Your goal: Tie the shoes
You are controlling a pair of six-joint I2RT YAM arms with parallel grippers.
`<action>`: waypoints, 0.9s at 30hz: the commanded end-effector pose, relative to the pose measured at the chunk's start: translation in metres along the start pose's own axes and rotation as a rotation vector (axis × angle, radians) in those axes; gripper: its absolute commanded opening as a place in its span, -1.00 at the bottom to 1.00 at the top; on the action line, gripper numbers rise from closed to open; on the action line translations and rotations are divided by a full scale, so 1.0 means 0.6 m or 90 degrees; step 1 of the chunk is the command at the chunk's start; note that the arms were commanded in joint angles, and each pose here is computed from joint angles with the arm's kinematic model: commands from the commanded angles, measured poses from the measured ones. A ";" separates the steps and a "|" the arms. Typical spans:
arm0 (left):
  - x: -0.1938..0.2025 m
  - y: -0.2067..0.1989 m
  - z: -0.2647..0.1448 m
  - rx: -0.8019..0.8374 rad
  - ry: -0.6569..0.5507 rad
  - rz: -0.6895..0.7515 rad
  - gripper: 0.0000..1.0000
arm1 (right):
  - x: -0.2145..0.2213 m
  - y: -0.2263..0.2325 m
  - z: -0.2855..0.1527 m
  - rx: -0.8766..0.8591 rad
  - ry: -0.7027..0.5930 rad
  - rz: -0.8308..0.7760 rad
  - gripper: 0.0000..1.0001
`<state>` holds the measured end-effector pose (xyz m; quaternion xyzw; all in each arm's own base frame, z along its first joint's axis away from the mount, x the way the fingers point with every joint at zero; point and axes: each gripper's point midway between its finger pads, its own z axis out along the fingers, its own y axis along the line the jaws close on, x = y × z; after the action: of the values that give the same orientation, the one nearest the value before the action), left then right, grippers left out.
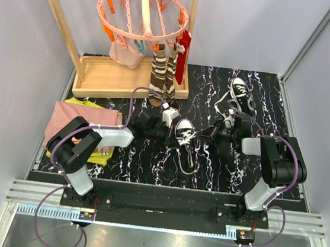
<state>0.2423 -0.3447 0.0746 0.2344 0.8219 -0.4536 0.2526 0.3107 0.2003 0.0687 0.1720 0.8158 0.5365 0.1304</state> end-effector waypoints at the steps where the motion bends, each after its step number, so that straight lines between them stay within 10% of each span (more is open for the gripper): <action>1: -0.007 -0.006 -0.023 0.004 -0.001 0.035 -1.00 | -0.022 0.032 -0.005 -0.002 -0.025 -0.113 -1.00; 14: 0.002 -0.005 -0.024 0.012 0.026 0.052 -0.98 | -0.021 0.041 -0.027 0.028 -0.019 -0.303 -1.00; 27: -0.012 -0.020 0.008 0.058 -0.001 0.022 -0.26 | -0.011 0.045 -0.024 0.024 -0.009 -0.320 -1.00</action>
<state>0.2363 -0.3389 0.0665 0.2495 0.8230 -0.4541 0.2326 0.3023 0.1926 0.0781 -0.0014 0.8526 0.4734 0.2214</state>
